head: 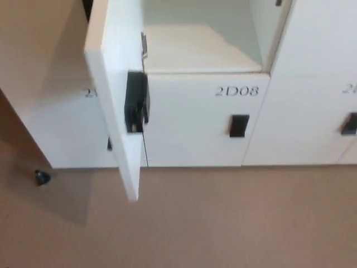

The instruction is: The robot walks towards an open cabinet and lifts its left hand to push the door towards the right to close it.

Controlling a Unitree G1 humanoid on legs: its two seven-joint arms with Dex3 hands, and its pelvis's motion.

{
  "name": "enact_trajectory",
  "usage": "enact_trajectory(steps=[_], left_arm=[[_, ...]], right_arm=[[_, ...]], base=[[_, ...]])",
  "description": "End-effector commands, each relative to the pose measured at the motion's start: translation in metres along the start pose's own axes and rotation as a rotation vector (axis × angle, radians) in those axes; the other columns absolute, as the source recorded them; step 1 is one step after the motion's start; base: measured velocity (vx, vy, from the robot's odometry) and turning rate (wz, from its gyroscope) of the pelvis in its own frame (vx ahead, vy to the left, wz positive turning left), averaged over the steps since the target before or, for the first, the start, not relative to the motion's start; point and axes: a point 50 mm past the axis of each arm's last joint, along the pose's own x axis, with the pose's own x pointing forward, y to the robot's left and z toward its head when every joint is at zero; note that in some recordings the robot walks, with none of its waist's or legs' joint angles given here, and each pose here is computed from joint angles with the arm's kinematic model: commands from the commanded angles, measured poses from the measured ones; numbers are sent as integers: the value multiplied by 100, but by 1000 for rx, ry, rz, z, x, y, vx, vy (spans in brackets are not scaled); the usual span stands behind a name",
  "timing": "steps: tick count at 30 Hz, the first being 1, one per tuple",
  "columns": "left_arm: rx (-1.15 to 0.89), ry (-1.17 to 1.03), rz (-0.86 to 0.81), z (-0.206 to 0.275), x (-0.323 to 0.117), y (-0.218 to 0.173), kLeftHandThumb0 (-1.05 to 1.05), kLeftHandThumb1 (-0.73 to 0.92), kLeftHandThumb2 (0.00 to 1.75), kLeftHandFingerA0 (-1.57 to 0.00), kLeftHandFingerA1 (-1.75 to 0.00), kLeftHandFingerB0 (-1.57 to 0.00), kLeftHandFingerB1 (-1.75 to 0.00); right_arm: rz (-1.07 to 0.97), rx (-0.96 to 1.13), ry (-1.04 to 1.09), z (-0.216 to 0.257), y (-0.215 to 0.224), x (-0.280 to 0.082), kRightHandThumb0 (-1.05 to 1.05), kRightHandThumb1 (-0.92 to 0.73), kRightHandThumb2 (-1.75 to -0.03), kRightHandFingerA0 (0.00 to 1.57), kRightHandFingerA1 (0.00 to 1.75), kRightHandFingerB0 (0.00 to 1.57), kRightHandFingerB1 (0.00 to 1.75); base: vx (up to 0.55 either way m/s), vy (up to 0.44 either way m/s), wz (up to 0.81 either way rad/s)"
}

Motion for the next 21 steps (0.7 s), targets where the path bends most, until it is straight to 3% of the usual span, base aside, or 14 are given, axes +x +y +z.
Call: enact_trajectory(steps=[1, 8, 17, 21], left_arm=[[24, 0, 7, 2, -2, 4, -6, 73, 61, -53, -52, -37, -44], [31, -10, 15, 4, -1, 3, -5, 72, 61, -58, -55, -41, -45], [31, -16, 6, 6, 0, 1, -8, 71, 60, -57, -55, -39, -46], [43, -13, 1, 5, 0, 2, -8, 73, 61, -56, -55, -39, -46]], right_arm=[[-15, -11, -16, 2, -4, 0, -13, -62, -57, 63, 49, 53, 44], [-10, -30, -16, 1, -4, 1, -14, -63, -58, 63, 49, 52, 43], [-11, -20, -15, 2, -2, 2, -14, -61, -57, 64, 51, 52, 44], [-10, -21, -9, 0, -3, 1, -14, -61, -57, 64, 50, 51, 43]], base=[[453, -189, -82], [393, -318, 22], [149, -73, -24], [107, 166, -1]])
